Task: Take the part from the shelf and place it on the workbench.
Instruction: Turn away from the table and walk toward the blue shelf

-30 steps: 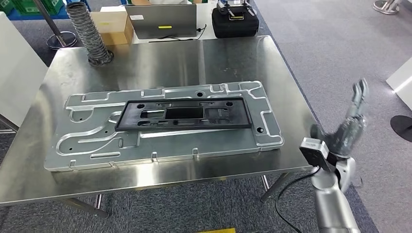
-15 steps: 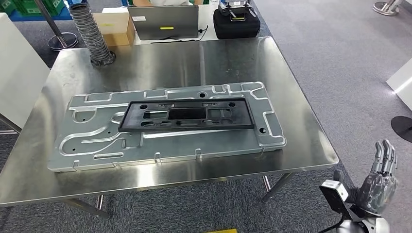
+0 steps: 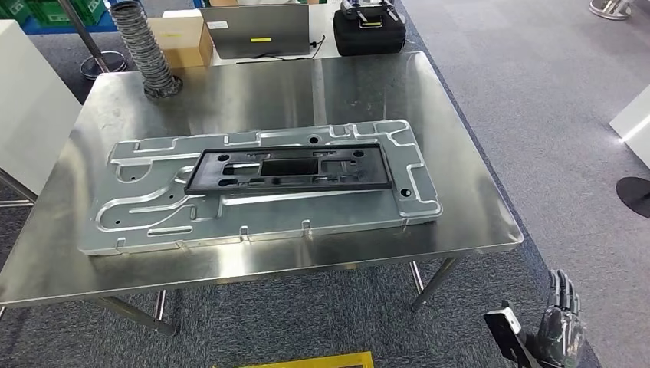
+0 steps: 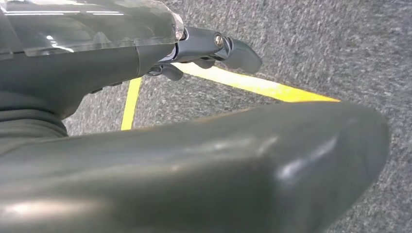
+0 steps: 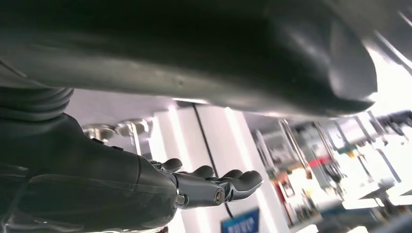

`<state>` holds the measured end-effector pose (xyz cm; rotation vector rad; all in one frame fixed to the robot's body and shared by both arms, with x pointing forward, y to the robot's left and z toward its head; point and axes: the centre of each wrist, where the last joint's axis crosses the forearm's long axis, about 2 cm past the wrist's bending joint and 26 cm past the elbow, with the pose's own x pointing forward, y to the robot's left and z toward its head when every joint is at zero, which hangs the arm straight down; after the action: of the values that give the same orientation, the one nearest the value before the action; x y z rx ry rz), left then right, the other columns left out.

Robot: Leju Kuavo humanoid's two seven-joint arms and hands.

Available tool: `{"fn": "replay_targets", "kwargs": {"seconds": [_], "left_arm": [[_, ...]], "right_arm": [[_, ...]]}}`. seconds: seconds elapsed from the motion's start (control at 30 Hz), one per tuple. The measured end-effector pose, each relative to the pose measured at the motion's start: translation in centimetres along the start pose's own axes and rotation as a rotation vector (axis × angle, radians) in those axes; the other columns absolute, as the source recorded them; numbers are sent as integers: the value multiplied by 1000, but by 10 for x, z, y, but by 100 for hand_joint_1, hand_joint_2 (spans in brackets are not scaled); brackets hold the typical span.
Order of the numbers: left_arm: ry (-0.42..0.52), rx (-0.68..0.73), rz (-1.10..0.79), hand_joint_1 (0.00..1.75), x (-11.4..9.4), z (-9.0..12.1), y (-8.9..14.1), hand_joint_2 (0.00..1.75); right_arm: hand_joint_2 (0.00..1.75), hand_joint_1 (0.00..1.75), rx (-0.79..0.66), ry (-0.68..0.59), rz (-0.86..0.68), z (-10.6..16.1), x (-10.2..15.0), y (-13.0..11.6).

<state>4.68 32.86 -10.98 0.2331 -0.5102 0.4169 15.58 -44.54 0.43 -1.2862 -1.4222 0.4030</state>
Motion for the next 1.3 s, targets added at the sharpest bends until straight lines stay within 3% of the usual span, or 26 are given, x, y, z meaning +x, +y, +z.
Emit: {"fn": "replay_targets", "kwargs": {"seconds": [0.27, 0.47, 0.57, 0.9, 1.13, 1.3], "left_arm": [[6, -30, -4, 0, -5, 3, -7, 0], [19, -53, -17, 0, -11, 7, -14, 0], [23, -57, -21, 0, -12, 7, -17, 0], [29, -72, -32, 0, -13, 8, -18, 0], [35, -119, -75, 0, -10, 8, -27, 0], [60, -172, -143, 0, -14, 12, -38, 0]], "right_arm": [[0, 0, 197, 397, -105, 78, -31, 32], [0, 0, 327, 738, -103, 133, -30, 45], [0, 0, 374, 852, -90, 145, -25, 49], [0, 0, 528, 1065, -84, 165, -11, 59], [0, 0, 739, 1209, -184, 177, 7, 72], [0, 0, 774, 1356, -302, 183, 13, 75]]}}
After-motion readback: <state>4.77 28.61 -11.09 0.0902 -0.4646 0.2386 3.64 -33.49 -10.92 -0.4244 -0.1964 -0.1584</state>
